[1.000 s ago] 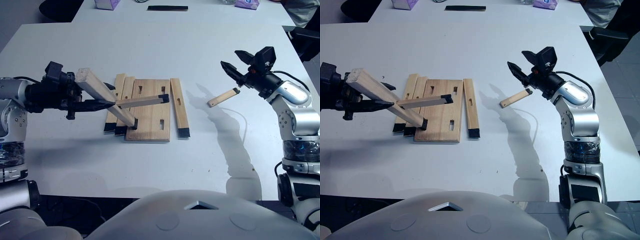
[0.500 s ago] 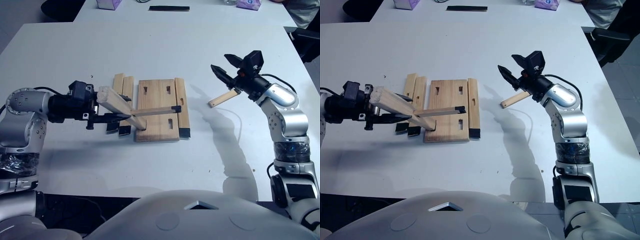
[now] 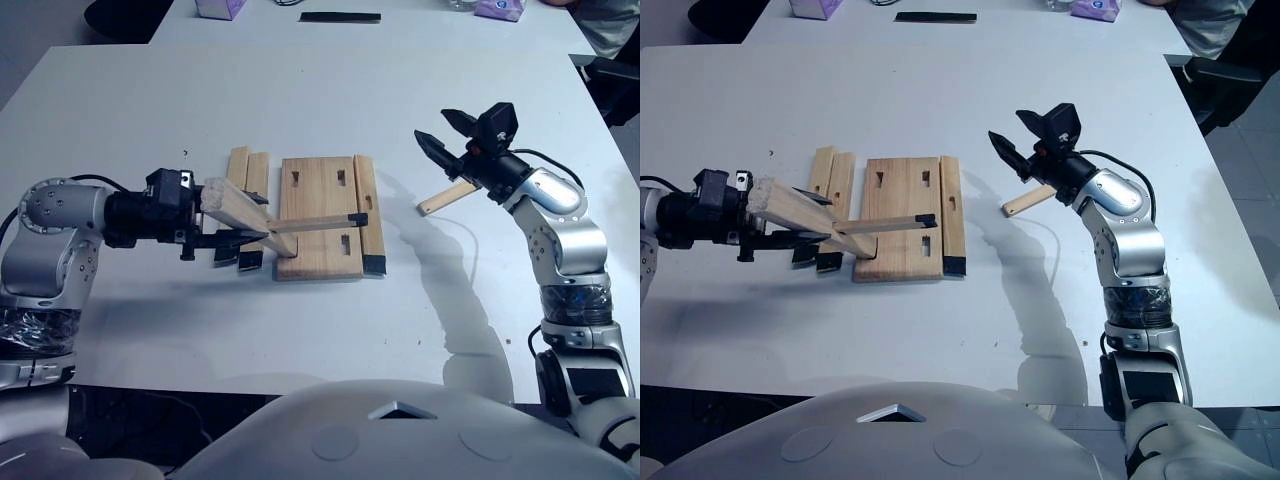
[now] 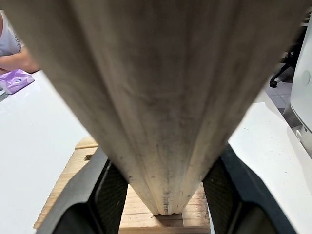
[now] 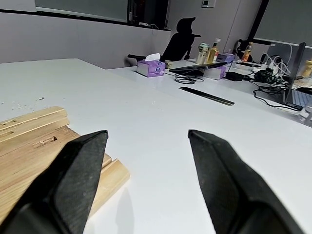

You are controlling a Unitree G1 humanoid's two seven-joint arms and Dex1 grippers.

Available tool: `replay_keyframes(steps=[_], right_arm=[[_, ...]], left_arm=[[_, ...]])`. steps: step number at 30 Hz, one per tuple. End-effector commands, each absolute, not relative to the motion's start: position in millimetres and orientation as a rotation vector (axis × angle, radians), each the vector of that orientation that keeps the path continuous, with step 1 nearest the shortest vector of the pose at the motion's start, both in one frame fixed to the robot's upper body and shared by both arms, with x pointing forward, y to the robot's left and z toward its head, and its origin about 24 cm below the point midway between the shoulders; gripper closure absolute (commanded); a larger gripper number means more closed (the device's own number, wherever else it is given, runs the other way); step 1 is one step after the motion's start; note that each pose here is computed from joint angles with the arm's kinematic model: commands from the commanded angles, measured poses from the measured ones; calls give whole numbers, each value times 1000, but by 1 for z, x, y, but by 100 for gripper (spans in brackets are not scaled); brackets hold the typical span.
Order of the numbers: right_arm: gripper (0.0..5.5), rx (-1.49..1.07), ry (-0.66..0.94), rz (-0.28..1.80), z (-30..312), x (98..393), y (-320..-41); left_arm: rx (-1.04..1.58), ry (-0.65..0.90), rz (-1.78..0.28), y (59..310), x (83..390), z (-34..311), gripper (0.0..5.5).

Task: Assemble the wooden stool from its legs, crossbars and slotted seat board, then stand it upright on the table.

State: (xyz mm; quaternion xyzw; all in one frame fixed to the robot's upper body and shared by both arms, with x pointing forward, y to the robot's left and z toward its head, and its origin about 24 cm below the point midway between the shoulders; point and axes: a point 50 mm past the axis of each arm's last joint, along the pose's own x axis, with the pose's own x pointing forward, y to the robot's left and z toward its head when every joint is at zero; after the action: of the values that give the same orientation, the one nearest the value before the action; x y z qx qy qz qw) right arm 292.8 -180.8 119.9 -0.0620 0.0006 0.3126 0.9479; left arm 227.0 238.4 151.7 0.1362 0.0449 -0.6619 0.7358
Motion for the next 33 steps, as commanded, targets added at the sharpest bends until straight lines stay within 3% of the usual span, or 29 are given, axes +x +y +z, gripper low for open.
replay_keyframes(steps=[1, 6, 10, 14, 17, 22, 27, 33], right_arm=[[247, -121, -16, 549, 121, 289, -195], [247, -121, -10, 490, 120, 286, -207], [247, -118, -9, 449, 118, 280, -211], [247, -103, -18, 398, 118, 281, -212], [247, -100, -17, 327, 118, 290, -215], [247, -105, -12, 283, 122, 300, -216], [247, -90, -21, 312, 125, 309, -207], [247, -52, -16, 273, 114, 303, -203]], left_arm=[[249, 404, -1382, 249, 222, 128, 303], [241, 442, -1310, 257, 206, 137, 219], [271, 528, -1224, 271, 201, 127, 215], [188, 531, -717, 290, 215, 90, 215], [126, 570, -456, 268, 215, 62, 215], [-51, 502, -211, 230, 217, 46, 215], [-38, 548, -27, 238, 211, 35, 215], [20, 578, 22, 247, 208, 32, 215]])
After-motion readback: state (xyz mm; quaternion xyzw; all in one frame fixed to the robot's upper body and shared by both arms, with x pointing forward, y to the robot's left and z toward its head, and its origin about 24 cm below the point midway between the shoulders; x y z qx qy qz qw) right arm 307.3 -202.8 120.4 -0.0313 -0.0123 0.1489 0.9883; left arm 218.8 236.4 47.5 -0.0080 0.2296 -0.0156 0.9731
